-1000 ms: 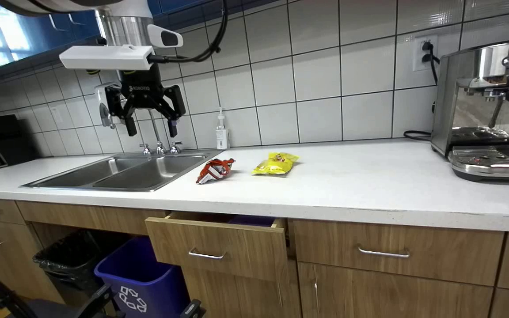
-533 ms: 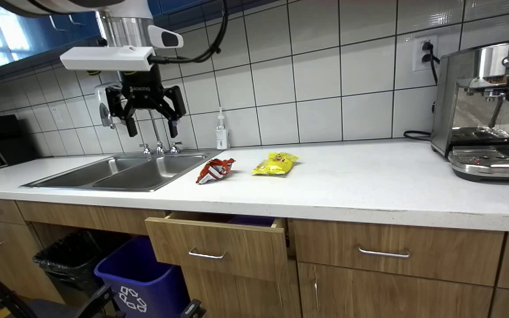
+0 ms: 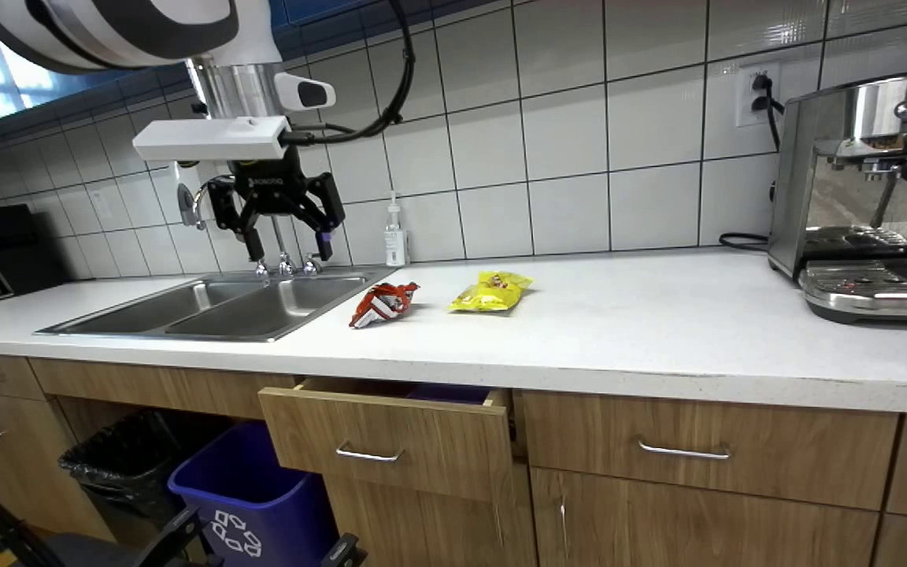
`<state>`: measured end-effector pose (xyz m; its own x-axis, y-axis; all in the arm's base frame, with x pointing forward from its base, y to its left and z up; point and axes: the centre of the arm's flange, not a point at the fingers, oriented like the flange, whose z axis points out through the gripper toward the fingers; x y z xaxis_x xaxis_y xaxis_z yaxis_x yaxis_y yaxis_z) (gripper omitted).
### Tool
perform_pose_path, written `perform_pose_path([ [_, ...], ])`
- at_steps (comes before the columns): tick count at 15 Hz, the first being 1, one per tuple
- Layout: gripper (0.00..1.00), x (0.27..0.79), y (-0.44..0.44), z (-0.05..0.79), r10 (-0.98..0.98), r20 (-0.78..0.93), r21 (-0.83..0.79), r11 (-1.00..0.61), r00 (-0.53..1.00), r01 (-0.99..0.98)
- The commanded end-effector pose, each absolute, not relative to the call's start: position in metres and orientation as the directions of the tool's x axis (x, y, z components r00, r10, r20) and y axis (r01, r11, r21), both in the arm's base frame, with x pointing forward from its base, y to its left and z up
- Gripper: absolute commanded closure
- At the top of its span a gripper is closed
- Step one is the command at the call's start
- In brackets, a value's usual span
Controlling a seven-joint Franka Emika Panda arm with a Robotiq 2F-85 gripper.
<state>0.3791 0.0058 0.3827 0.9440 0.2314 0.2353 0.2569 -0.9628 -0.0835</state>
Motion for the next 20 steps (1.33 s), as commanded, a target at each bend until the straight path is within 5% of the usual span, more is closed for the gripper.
perform_pose_path([
  [1,0.0,0.386,0.008,0.365,0.209,0.238,-0.057,-0.972,0.949,0.228],
  [20,0.0,0.399,0.003,0.295,0.095,0.217,-0.028,-0.994,0.972,0.104],
])
